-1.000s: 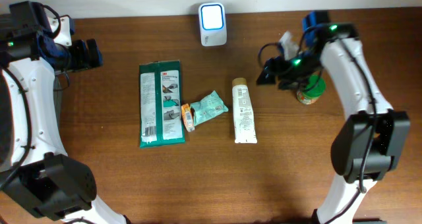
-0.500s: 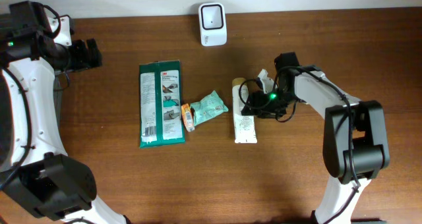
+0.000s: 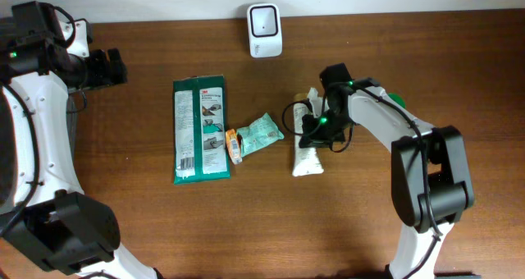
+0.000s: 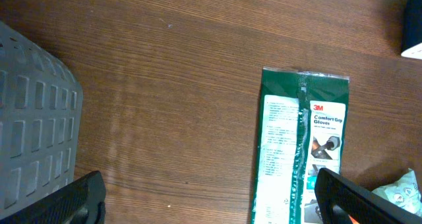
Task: Scan the item barcode
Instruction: 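Reach the right gripper to the white tube and grasp it, then lift the white tube and hold it in front of the scanner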
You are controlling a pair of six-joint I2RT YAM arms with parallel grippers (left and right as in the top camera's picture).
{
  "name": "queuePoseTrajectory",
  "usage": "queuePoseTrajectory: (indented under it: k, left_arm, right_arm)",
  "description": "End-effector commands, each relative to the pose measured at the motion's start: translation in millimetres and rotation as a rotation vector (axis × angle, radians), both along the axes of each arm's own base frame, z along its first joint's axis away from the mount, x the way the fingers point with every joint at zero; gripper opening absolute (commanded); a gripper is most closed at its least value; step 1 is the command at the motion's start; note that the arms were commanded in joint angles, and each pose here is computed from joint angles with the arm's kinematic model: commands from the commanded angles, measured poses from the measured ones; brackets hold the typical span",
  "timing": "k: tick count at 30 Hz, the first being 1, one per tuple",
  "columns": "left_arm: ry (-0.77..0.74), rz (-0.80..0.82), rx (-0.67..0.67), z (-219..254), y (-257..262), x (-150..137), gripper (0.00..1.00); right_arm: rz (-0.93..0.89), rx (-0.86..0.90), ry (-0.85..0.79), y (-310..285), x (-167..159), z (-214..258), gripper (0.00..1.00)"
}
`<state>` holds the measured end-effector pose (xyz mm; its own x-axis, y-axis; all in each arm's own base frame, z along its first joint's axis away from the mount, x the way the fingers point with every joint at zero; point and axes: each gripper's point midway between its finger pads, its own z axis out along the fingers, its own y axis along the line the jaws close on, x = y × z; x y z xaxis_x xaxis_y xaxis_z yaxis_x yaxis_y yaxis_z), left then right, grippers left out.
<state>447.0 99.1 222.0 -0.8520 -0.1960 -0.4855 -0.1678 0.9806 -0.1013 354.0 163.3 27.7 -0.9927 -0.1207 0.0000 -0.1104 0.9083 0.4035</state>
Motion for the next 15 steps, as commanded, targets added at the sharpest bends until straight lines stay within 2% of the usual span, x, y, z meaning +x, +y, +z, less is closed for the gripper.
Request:
queuePoseTrajectory:
  k: [1,5,10,15]
  left_arm:
    - [-0.012,-0.011,0.014,4.8,0.8,0.3,0.99]
    - [-0.012,-0.011,0.014,4.8,0.8,0.3,0.99]
    - [-0.012,-0.011,0.014,4.8,0.8,0.3,0.99]
    - [-0.012,-0.012,0.014,4.8,0.7,0.3,0.99]
  right_arm:
    - [0.056,-0.203,-0.174,-4.4,18.8,32.3,0.04]
    - [0.105,-0.037,-0.186,36.0,14.2,46.4,0.04]
    - [0.259,0.287,-0.38,79.1,9.6,151.6,0.04]
    - [0.354,0.526,-0.533,85.9,-19.1,242.2,0.04]
